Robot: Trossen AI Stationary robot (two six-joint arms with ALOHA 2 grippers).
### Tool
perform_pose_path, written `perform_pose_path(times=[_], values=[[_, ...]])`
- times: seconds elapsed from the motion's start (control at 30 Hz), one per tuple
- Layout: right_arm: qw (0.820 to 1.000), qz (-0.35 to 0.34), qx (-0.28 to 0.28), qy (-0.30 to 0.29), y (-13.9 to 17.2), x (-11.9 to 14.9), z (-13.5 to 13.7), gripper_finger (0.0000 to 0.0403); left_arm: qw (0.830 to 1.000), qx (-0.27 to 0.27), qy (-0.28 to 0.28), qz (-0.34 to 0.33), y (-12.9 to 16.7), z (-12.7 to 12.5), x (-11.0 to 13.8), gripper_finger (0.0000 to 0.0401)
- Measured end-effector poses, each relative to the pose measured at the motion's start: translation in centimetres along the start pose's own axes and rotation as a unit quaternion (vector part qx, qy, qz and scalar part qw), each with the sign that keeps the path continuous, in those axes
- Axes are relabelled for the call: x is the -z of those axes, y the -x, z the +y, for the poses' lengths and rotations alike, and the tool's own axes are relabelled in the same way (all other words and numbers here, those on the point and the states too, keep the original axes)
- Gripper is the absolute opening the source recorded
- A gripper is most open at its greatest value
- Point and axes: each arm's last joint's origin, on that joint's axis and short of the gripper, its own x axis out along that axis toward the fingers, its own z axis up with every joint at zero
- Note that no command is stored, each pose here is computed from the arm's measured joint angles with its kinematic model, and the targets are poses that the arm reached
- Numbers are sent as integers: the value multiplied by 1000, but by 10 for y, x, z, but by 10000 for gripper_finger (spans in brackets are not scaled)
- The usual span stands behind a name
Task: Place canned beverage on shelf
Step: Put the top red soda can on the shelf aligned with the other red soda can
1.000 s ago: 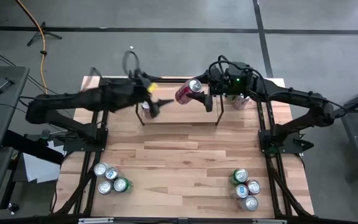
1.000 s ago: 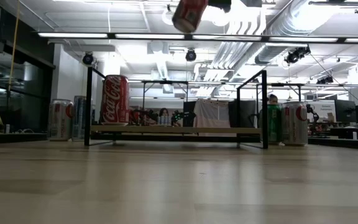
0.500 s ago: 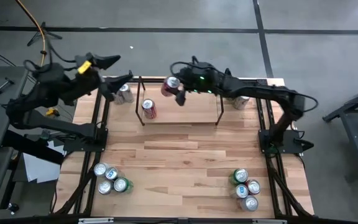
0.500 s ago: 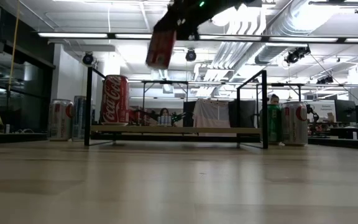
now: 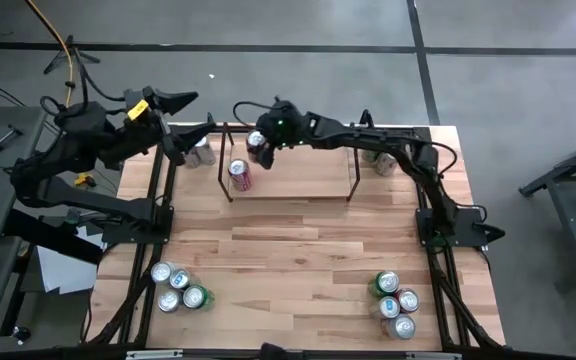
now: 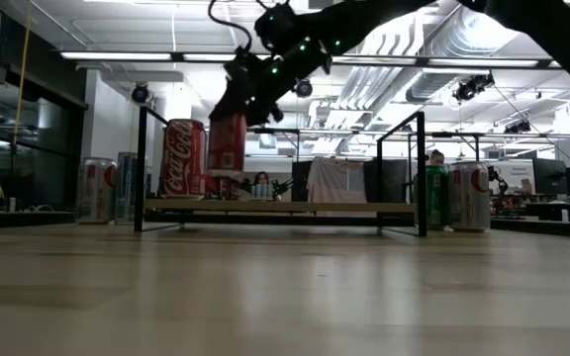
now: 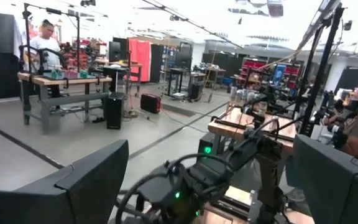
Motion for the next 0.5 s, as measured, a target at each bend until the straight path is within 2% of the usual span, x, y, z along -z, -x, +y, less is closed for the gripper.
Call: perform_pose_path(times=[0.2, 0.5], values=[[999, 33, 2, -18, -18, 18, -2, 285, 1000, 0, -2, 3, -2, -1, 1, 367], [999, 44, -14, 8, -16, 19, 0, 285, 1000, 0, 0, 0, -2, -1, 1, 367]])
